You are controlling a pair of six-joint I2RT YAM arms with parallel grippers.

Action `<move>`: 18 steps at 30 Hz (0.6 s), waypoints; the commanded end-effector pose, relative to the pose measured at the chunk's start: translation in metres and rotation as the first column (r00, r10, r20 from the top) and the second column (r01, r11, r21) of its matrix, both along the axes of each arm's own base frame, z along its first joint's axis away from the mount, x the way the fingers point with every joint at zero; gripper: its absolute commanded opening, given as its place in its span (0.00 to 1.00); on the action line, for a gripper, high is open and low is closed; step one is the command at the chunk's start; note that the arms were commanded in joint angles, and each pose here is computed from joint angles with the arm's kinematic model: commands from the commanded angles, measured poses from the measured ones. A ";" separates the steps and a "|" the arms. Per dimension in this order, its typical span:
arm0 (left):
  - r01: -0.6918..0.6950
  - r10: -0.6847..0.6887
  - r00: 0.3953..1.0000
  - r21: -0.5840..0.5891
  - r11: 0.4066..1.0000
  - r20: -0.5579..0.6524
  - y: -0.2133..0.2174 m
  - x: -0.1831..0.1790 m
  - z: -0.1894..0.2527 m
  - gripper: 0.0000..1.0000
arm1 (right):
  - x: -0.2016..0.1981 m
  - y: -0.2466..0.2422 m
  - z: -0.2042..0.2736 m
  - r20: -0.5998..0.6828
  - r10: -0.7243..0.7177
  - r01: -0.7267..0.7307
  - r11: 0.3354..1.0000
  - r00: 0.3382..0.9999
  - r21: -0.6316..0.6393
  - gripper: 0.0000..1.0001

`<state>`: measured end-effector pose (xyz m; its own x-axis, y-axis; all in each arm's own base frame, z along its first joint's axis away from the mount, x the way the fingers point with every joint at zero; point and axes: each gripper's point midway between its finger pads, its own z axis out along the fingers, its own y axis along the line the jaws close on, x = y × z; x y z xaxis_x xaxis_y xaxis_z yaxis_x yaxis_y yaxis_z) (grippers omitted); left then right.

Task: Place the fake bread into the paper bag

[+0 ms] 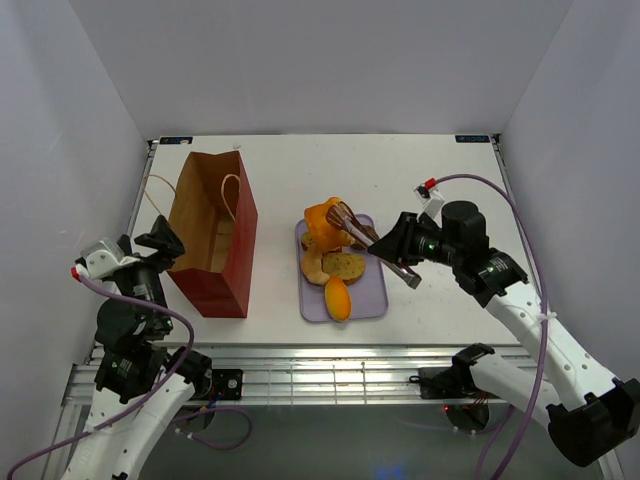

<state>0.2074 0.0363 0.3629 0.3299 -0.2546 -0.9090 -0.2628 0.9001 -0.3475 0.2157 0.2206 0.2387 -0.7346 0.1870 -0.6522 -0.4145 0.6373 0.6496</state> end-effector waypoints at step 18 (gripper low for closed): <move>-0.037 0.038 0.999 -0.016 0.999 0.014 0.009 -0.008 0.000 0.90 | 0.044 0.055 0.210 0.414 0.140 -0.229 0.958 0.899 0.173 0.08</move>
<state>0.1979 0.0453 0.3663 0.3619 -0.2651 -0.8937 -0.2825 0.8825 -0.3761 0.2644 0.2632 0.3901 -0.5798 0.2091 -0.7875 -0.6311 0.4961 0.5964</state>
